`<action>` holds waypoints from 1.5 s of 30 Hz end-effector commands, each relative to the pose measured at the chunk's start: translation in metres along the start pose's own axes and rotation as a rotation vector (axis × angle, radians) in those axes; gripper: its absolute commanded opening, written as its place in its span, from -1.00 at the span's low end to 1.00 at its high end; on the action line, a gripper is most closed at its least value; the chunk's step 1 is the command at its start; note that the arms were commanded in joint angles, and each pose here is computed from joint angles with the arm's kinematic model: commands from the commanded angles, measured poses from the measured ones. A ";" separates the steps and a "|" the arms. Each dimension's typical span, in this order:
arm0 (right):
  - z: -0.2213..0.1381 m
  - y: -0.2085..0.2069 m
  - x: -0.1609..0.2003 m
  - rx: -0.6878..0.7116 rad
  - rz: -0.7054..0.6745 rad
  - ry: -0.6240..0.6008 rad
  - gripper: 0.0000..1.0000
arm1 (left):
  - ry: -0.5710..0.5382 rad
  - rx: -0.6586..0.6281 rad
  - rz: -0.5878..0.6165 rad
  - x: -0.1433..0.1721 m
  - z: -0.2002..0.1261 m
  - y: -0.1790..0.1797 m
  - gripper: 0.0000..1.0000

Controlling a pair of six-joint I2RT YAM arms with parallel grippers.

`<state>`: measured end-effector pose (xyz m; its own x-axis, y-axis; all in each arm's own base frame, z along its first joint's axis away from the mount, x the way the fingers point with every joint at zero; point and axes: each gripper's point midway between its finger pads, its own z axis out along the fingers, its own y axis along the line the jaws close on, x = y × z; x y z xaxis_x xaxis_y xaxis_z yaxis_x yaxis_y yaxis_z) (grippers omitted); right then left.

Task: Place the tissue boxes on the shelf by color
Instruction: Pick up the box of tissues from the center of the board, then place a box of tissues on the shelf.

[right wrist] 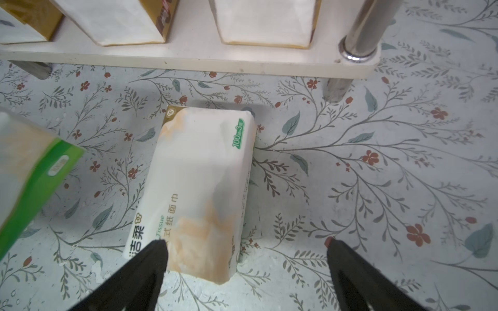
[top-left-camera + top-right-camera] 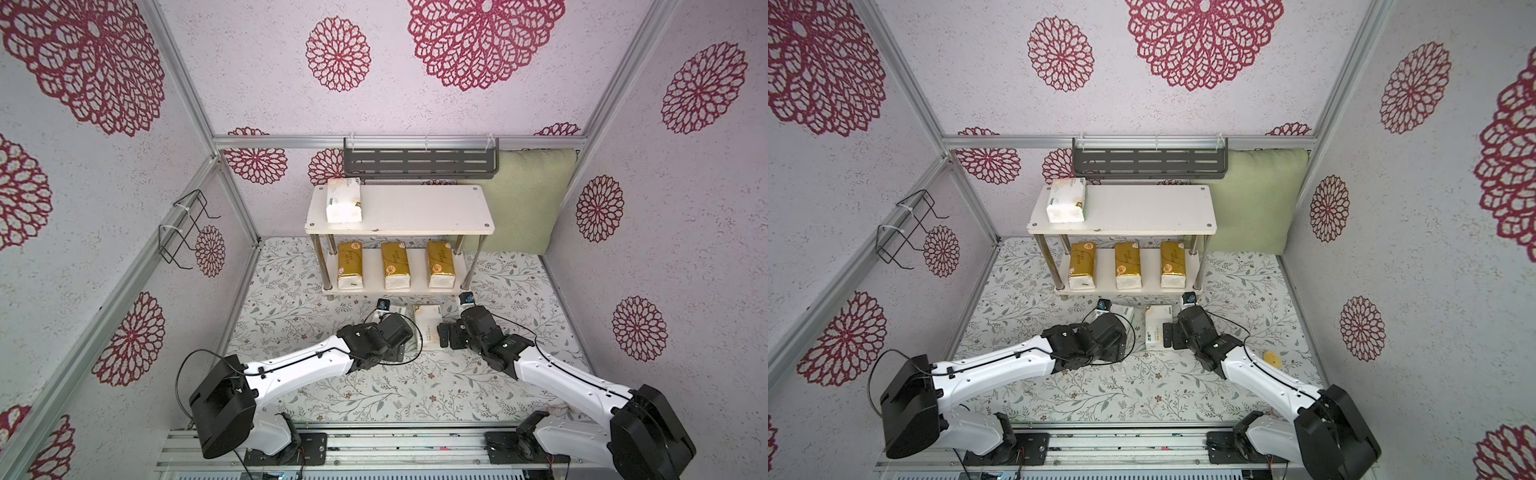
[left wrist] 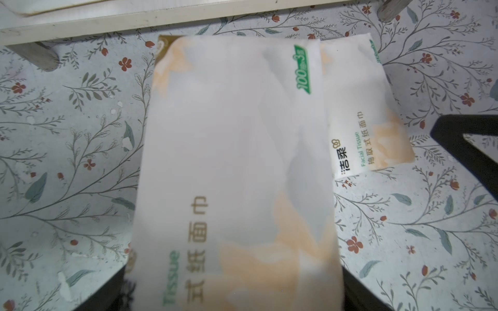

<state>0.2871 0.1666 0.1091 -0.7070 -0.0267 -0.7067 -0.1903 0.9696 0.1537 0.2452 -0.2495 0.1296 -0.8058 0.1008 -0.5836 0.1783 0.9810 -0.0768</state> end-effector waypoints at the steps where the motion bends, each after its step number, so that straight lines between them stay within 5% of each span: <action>1: -0.010 -0.003 -0.022 0.016 -0.002 -0.061 0.98 | -0.064 0.078 0.002 -0.026 -0.037 -0.012 0.76; 22: -0.014 -0.003 -0.034 0.002 0.005 -0.081 0.98 | -0.350 0.309 0.029 -0.136 -0.180 -0.043 0.74; 32: -0.018 -0.003 -0.036 0.001 0.003 -0.082 0.98 | -0.483 0.187 0.102 -0.200 -0.192 -0.057 0.77; 45: -0.017 -0.004 -0.025 -0.008 0.011 -0.068 0.98 | -0.522 0.131 0.030 -0.283 -0.158 -0.047 0.77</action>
<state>0.2950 0.1603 0.1292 -0.6777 -0.0031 -0.7354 -0.1803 0.9702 0.1621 0.3629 -0.3036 0.4108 -0.4463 0.0223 -0.8946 0.3014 0.9450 -0.1268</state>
